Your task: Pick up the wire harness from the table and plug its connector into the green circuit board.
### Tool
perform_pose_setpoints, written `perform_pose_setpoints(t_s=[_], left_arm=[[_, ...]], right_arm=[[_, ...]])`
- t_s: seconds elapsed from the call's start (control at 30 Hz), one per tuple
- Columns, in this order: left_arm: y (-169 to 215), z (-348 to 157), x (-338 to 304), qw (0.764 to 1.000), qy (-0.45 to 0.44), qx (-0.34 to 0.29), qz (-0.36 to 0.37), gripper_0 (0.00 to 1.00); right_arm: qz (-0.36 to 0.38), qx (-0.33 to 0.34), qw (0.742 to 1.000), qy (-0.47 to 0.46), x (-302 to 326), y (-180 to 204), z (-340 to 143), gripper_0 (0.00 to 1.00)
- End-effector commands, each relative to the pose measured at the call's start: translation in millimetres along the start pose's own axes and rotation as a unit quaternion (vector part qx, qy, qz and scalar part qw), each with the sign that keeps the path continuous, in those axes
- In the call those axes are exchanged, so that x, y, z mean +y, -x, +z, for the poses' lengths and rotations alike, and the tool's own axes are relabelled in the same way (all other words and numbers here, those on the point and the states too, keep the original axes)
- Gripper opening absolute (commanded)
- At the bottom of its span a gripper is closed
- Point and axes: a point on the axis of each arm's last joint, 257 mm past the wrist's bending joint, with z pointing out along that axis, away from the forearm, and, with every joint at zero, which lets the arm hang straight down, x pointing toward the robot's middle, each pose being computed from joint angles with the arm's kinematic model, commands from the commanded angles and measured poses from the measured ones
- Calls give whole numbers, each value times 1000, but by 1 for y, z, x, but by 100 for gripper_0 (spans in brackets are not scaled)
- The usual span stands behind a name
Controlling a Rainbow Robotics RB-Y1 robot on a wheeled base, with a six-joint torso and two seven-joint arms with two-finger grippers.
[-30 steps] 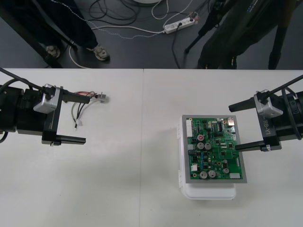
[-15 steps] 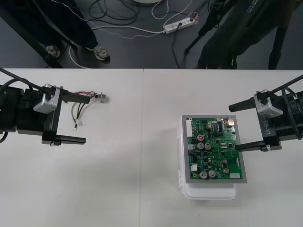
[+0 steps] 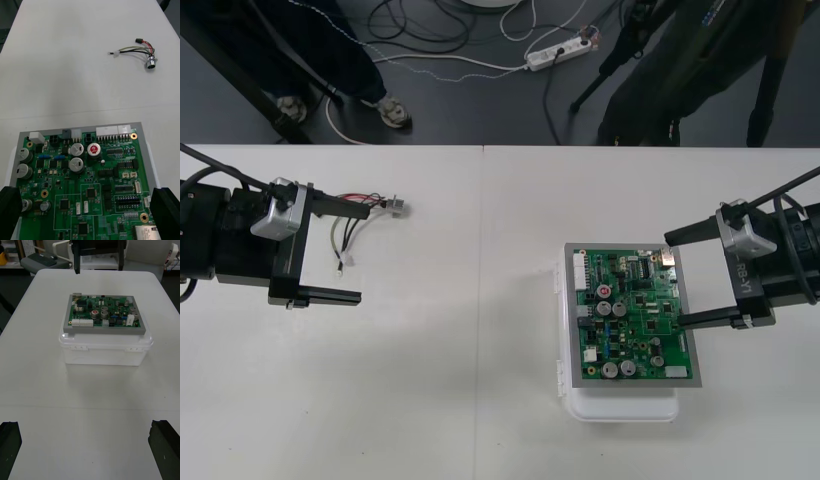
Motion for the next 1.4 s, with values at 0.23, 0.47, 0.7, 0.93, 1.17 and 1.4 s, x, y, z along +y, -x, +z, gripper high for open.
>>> perform_pose_setpoints(t_s=[0.23, 0.47, 0.7, 0.93, 1.17, 1.4], left_arm=[[-21, 16, -43, 996, -40, -13, -80, 100], [-20, 12, -38, 997, -39, -6, -68, 100], [-19, 1, -26, 999, -35, 13, -39, 100], [-16, -15, -10, 999, -29, 38, 1, 100], [-20, -32, 11, 994, -19, 86, 63, 100], [-35, -47, 25, 983, -14, 137, 123, 100]], right_arm=[[7, 16, 1000, 8, 6, -10, -3, 100], [10, -14, 1000, 18, 10, 3, -4, 100], [23, -67, 997, 25, 8, 23, -8, 100], [48, -141, 988, 42, 7, 53, -16, 100], [52, -177, 982, 39, 4, 68, -24, 100], [59, -210, 975, 32, -3, 84, -20, 100]])
